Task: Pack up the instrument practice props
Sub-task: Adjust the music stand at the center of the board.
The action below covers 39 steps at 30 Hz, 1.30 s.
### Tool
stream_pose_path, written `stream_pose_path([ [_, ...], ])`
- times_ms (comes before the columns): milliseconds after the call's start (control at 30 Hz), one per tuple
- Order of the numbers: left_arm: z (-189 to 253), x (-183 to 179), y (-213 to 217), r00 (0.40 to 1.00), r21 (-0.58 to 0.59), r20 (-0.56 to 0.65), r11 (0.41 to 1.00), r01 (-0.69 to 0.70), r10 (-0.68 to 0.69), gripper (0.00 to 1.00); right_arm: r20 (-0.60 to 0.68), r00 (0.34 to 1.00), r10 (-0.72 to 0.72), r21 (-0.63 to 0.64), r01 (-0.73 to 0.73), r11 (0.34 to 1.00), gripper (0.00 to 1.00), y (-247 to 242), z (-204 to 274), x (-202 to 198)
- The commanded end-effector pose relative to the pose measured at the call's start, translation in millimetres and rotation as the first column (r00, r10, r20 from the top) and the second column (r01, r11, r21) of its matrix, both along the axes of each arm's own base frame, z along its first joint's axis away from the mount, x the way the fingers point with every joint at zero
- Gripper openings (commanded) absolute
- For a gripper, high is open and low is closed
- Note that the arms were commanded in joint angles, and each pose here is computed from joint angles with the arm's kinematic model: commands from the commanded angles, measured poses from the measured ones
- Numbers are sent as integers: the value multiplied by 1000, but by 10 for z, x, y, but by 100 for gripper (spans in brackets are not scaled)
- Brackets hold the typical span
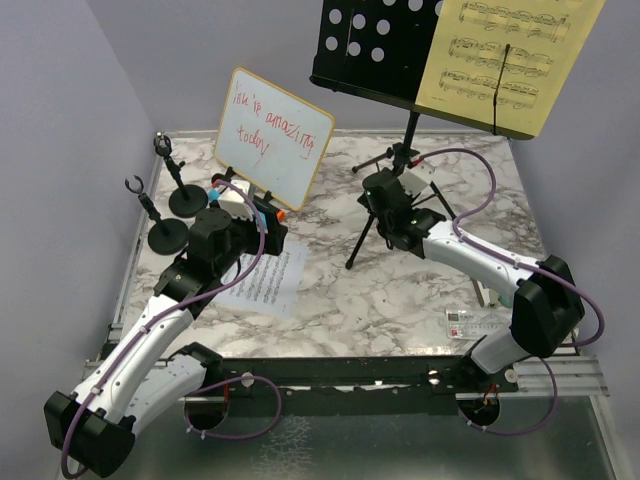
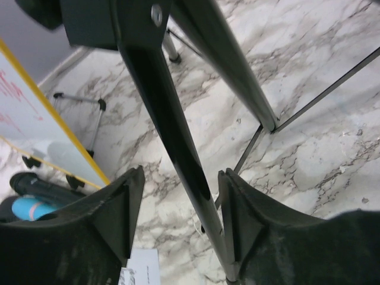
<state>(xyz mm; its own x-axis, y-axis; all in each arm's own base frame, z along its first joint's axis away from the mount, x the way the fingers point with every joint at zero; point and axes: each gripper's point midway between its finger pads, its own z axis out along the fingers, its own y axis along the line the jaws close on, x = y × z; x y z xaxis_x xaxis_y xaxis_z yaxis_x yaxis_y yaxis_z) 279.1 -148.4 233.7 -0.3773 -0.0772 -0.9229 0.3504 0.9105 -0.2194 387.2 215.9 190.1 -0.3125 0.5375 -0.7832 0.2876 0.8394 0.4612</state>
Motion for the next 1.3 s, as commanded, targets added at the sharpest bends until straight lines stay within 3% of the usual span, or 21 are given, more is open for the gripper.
stream_pose_path([
  [0, -16, 5, -60, 1000, -18, -3, 999, 30, -30, 99, -3, 993, 120, 34, -120, 992, 69, 144, -1, -139],
  [233, -30, 3, -86, 999, -24, -10, 999, 44, -44, 99, -106, 973, 206, 27, -205, 978, 81, 109, -432, -430],
  [433, -43, 2, -102, 998, -28, -15, 998, 54, -54, 99, -123, 937, 327, 88, -318, 944, 84, 437, -670, -534],
  [1100, 21, 7, -91, 999, -54, -2, 998, 41, -41, 99, 2, 937, 348, 149, -345, 927, 88, 1156, -424, -133],
  [1267, 69, 7, -112, 999, -76, -3, 996, 47, -47, 99, 22, 923, 385, 114, -385, 916, 95, 1200, -351, -120],
])
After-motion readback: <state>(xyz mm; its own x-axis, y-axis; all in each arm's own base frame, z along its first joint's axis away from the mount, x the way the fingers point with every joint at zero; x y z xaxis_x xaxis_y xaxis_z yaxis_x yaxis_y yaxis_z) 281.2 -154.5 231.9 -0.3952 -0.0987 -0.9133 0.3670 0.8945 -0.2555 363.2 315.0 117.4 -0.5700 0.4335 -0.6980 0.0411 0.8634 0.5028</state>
